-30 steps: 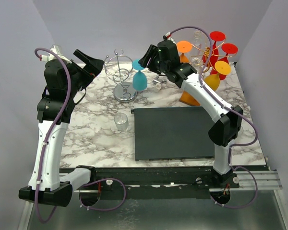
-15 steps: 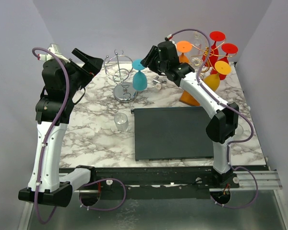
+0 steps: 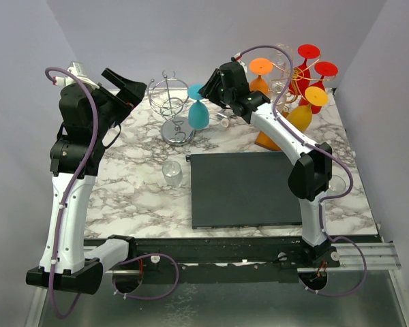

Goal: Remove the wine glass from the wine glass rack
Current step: Pick up the wine glass from the wine rack.

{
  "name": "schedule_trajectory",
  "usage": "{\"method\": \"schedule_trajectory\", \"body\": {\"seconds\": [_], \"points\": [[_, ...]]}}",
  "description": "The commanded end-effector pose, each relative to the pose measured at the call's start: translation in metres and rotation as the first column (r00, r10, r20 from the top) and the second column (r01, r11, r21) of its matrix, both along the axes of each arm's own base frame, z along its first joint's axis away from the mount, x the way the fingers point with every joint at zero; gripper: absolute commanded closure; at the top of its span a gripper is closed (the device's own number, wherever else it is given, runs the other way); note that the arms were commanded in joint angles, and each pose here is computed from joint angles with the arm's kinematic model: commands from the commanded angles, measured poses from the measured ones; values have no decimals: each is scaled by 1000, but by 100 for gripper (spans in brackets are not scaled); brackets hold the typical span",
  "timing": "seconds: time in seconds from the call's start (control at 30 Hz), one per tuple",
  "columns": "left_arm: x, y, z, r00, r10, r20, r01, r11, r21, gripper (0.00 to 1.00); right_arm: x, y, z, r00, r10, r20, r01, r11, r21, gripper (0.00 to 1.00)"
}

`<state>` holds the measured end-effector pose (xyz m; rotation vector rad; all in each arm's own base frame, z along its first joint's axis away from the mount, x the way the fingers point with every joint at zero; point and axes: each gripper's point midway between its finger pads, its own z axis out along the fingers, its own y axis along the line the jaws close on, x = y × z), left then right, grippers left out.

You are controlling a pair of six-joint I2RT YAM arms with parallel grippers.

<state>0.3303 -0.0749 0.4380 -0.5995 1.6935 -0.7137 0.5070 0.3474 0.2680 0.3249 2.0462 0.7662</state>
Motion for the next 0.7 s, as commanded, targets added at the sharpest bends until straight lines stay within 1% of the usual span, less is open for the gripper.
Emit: {"method": "schedule_trajectory", "body": {"seconds": [0.0,0.17,0.33,0.67], "points": [[-5,0,15,999,-10,38,9,1000,14,1,14,-1,-4,999,-47,21,46,999,24,54],[-5,1,19,999,-4,47,3,1000,22,1,19,2,-7,999,-52,13,52,998,27,57],[-6,2,21,999,-1,52,0,1000,26,1,20,4,-9,999,-50,9,49,998,31,64],[-5,3,19,999,4,47,-5,1000,28,1,18,-2,0,997,-73,20,72,997,37,84]]}}
